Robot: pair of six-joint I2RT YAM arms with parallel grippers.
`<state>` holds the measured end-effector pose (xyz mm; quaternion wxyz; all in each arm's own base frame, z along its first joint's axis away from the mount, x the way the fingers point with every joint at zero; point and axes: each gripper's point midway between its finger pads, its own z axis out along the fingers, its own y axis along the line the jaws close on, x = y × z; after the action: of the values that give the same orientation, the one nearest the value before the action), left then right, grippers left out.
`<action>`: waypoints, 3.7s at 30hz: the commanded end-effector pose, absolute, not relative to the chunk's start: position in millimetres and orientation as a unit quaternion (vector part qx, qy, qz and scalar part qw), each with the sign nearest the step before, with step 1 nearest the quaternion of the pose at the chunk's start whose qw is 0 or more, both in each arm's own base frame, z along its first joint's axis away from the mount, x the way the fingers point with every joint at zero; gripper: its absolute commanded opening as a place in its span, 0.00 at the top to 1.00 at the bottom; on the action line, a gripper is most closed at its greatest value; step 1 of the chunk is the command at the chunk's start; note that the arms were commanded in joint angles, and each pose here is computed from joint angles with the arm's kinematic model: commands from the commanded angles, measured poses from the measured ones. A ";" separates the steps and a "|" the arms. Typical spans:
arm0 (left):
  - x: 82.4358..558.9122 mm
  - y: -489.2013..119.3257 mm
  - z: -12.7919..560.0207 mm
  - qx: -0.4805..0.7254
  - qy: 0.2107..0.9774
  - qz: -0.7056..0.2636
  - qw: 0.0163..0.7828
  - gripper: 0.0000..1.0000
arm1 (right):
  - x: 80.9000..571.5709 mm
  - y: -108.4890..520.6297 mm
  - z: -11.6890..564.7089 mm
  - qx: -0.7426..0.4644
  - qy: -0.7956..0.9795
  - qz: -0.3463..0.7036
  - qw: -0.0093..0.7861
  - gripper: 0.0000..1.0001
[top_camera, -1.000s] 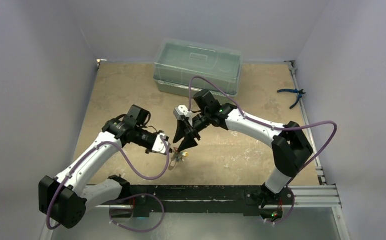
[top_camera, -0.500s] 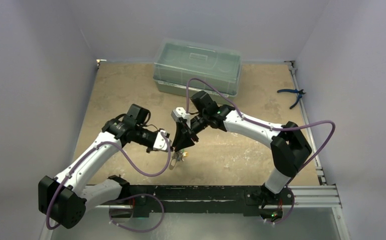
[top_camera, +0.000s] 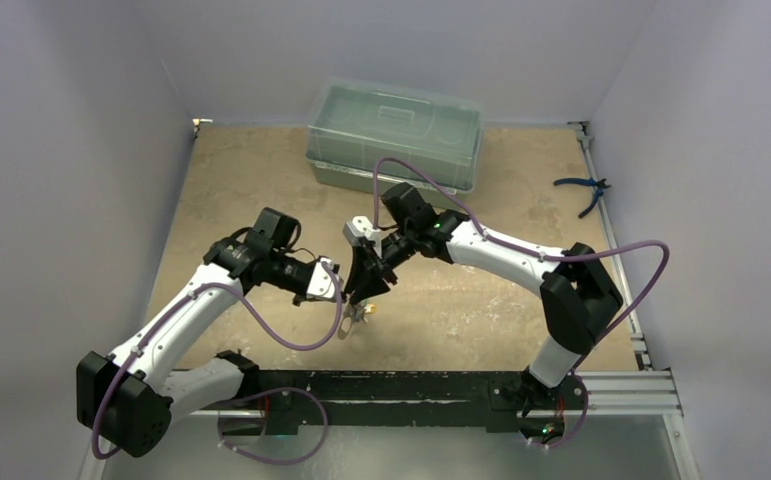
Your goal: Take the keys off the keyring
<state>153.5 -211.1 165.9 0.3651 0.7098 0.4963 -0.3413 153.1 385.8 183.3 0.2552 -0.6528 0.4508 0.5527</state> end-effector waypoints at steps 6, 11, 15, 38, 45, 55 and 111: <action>154.6 -217.2 178.3 0.713 0.473 -0.344 0.388 1.00 | 151.4 381.2 176.4 -0.660 0.445 0.548 0.255 0.72; 153.7 -216.9 177.9 0.712 0.473 -0.346 0.387 1.00 | 156.8 376.9 177.1 -0.654 0.451 0.552 0.254 0.69; 154.2 -217.0 177.6 0.713 0.473 -0.345 0.386 1.00 | 161.5 373.7 180.1 -0.653 0.453 0.548 0.261 0.67; 161.0 -219.6 178.6 0.685 0.503 -0.354 0.391 1.00 | 160.0 376.8 182.8 -0.653 0.450 0.550 0.263 1.00; 172.4 -212.6 178.2 0.616 0.566 -0.389 0.386 1.00 | 156.4 372.7 173.6 -0.653 0.454 0.547 0.261 1.00; 183.4 -206.3 177.5 0.541 0.615 -0.431 0.379 1.00 | 161.1 375.4 165.5 -0.651 0.465 0.537 0.268 1.00; 176.2 -205.3 176.0 0.601 0.574 -0.411 0.375 1.00 | 168.8 394.1 180.0 -0.700 0.402 0.524 0.272 0.87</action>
<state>168.7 -198.2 160.1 0.3521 0.5974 0.5946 -0.4069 167.1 389.6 170.4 0.2580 -0.6916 0.4177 0.5298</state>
